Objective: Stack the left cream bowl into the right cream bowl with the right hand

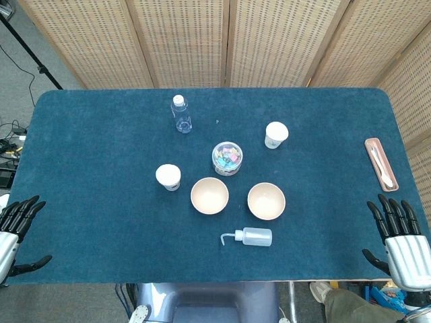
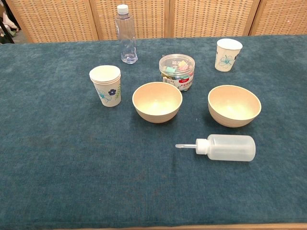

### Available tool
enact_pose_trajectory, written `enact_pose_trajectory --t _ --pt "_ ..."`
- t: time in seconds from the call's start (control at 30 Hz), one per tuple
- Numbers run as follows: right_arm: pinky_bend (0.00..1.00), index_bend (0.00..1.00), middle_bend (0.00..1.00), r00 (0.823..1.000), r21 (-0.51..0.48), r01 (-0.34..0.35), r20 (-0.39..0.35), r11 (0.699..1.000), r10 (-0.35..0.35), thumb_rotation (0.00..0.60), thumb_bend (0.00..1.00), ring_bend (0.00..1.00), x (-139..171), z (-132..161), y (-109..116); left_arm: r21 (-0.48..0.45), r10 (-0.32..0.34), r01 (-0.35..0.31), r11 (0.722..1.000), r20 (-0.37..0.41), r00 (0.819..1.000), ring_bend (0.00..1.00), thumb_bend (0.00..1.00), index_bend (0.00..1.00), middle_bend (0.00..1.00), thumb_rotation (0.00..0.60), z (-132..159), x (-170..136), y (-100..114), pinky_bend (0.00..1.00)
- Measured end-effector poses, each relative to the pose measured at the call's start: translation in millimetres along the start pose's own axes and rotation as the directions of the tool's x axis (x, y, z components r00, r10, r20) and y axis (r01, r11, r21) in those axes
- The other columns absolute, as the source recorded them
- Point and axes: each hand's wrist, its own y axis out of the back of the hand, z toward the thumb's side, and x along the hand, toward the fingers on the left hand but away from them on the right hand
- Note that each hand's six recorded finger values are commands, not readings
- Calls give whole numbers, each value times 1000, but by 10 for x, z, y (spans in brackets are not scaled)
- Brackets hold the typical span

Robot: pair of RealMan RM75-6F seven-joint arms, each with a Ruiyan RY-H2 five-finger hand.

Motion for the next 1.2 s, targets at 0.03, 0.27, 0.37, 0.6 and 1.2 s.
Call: enact_pose_trajectory --t 0.03,0.27,0.37,0.6,1.2 --pt "0 0 0 1000 1 -2 -1 1000 2 600 0 0 0 1 -4 -2 -3 3 1000 0 1000 0 0 0 0 600 0 2 -5 0" --pt "0 0 0 1000 16 -19 -21 1000 19 600 0 0 0 30 -48 -1 -7 7 1000 -4 1000 0 0 0 0 600 -3 17 -7 0" --pt "0 0 0 999 15 -21 -35 1000 21 600 0 0 -14 58 -61 -1 -5 5 1000 -6 1000 0 0 0 0 600 -6 18 -5 0" --pt "0 0 0 994 43 -22 -110 999 27 600 0 0 -166 249 -100 -2 -7 7 1000 -17 1000 0 0 0 0 600 -20 55 -9 0" --pt "0 184 113 927 78 -129 -346 989 149 600 0 0 -1252 1742 -325 -35 -16 16 999 -16 1000 0 0 0 0 600 -57 79 24 0"
